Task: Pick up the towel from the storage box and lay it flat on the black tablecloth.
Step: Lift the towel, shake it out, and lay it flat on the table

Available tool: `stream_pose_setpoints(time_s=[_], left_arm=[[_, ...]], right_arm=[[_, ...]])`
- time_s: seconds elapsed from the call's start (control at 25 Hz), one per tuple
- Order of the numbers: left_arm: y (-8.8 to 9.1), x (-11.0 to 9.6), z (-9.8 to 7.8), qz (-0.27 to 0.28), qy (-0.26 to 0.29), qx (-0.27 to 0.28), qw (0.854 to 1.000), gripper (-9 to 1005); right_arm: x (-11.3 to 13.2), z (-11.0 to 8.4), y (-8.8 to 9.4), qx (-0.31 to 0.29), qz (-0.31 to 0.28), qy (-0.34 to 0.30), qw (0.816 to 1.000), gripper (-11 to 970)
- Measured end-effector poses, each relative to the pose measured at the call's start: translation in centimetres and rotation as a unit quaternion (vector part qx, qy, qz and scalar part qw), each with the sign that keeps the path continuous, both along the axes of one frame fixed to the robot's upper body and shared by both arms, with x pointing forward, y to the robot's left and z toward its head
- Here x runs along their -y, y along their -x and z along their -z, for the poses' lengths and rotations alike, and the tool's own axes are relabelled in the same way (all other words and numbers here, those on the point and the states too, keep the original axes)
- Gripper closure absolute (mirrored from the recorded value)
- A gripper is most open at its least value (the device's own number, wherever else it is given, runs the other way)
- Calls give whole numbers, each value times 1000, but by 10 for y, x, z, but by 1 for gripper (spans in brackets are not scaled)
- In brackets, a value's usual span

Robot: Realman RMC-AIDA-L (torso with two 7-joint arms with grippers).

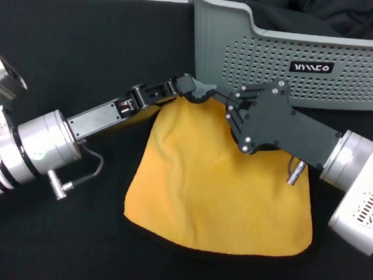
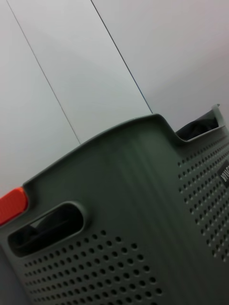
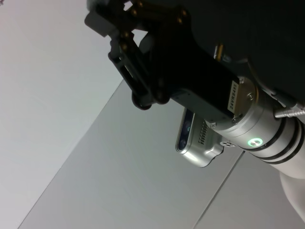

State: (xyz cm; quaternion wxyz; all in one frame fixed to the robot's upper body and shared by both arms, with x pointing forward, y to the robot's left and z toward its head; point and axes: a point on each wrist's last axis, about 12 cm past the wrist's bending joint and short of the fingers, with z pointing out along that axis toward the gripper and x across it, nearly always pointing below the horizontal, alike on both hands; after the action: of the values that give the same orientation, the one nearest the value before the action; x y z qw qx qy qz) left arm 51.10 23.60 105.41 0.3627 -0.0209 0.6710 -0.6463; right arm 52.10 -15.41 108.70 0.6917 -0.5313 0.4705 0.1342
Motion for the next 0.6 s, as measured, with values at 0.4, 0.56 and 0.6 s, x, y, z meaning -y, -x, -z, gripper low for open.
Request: stream_pose_setpoints(time_s=[0.4,0.56,0.6], left_arm=[[1,-1,1,-2,-4,5,1000,907],[1,-1,1,-6,-8,14,1000,890],[1,-2,1,-8,-10,18,1000,879]], right_arm=[[1,0,0,-1,4,-3,1000,956],[2,0,0,-1,5,-3,1000,956],[2,0,0,-1,5,-4,1000,956]])
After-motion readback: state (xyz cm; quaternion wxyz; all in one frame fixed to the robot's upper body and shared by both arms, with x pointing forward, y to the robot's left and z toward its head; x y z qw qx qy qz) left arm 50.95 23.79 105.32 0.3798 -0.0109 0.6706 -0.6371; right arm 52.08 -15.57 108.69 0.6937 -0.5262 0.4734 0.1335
